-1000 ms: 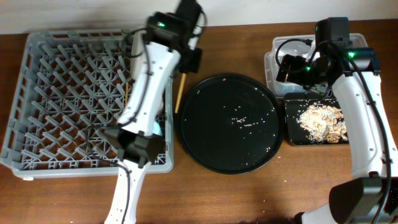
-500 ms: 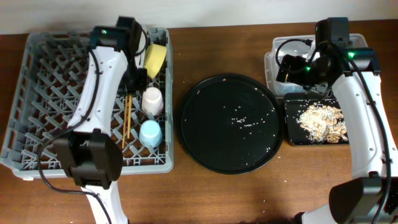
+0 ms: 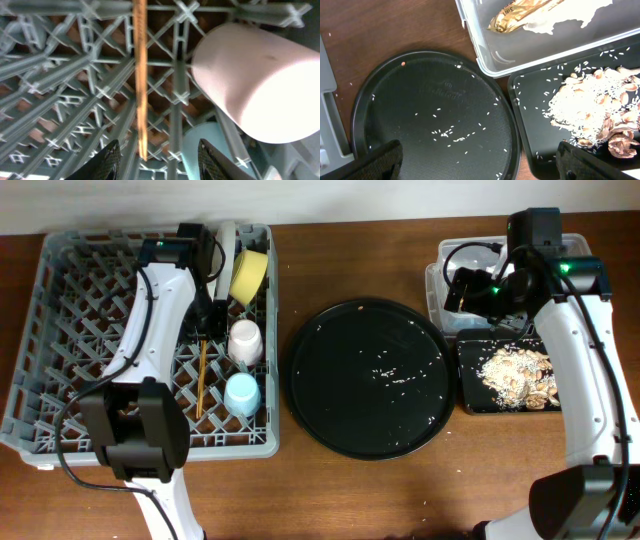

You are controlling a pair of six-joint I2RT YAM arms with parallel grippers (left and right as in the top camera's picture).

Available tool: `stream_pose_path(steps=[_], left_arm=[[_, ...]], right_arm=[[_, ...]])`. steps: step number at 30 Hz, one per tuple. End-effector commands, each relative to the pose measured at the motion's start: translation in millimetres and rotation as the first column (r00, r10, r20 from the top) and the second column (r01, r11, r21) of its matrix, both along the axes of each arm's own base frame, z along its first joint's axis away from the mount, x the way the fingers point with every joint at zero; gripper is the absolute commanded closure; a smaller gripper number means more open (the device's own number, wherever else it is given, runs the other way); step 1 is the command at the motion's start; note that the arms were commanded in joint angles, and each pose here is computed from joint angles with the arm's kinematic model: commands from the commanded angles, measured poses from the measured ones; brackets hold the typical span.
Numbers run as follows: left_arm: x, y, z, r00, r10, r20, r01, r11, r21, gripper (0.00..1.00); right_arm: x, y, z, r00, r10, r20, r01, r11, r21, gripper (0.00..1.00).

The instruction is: Sort waste into correct bins and load items into the dishwasher rack

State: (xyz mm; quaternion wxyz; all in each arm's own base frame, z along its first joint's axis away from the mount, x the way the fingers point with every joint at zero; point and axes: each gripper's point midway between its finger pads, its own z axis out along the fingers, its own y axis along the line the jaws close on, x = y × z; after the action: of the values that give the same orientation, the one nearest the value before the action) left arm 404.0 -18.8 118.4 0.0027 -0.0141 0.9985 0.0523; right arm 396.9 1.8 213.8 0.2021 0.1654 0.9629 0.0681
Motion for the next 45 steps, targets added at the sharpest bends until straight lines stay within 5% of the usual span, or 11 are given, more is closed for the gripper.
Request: stream_pose_path(steps=[1, 4, 6, 19, 26, 30, 40, 45], left_arm=[[14.0, -18.7, 41.8, 0.994, -0.003, 0.113, 0.016, 0.993, -0.115, 0.51], [34.1, -45.0, 98.7, 0.956, -0.002, 0.293, 0.081, 0.963, -0.258, 0.46], [40.8, -61.1, 116.4, 0.935, -0.001, 0.355, 0.130, 0.932, -0.339, 0.01], [41.7, -61.6, 116.9, 0.933, -0.001, 0.360, 0.133, 0.931, -0.341, 0.01], [41.7, -61.6, 116.9, 0.933, -0.001, 0.360, 0.133, 0.931, -0.341, 0.01], [41.7, -61.6, 116.9, 0.933, -0.001, 0.360, 0.133, 0.931, -0.341, 0.01], [41.7, -61.6, 116.9, 0.933, -0.001, 0.360, 0.133, 0.931, -0.341, 0.01], [41.7, -61.6, 116.9, 0.933, -0.001, 0.360, 0.133, 0.931, -0.341, 0.01]], right_arm=[[1.7, -4.2, 5.3, 1.000, -0.005, 0.015, 0.005, 1.000, -0.011, 0.02], [1.8, -4.2, 5.3, 1.000, -0.005, 0.015, 0.005, 1.000, -0.011, 0.01], [1.8, -4.2, 5.3, 1.000, -0.005, 0.015, 0.005, 1.000, -0.011, 0.01], [1.8, -3.4, 5.3, 1.000, -0.003, 0.015, 0.003, 1.000, -0.011, 0.01], [-13.8, -7.9, 60.2, 0.980, -0.008, 0.198, 0.026, 0.996, -0.088, 0.01], [-4.7, 18.3, 91.2, 0.836, 0.258, 0.485, -0.133, 0.951, -0.278, 0.01], [-105.2, 5.8, 29.9, 0.558, 0.231, 0.797, 0.003, 0.960, -0.281, 0.02], [-137.5, 4.0, -25.6, 0.497, 0.231, 0.836, 0.012, 0.962, -0.273, 0.02]])
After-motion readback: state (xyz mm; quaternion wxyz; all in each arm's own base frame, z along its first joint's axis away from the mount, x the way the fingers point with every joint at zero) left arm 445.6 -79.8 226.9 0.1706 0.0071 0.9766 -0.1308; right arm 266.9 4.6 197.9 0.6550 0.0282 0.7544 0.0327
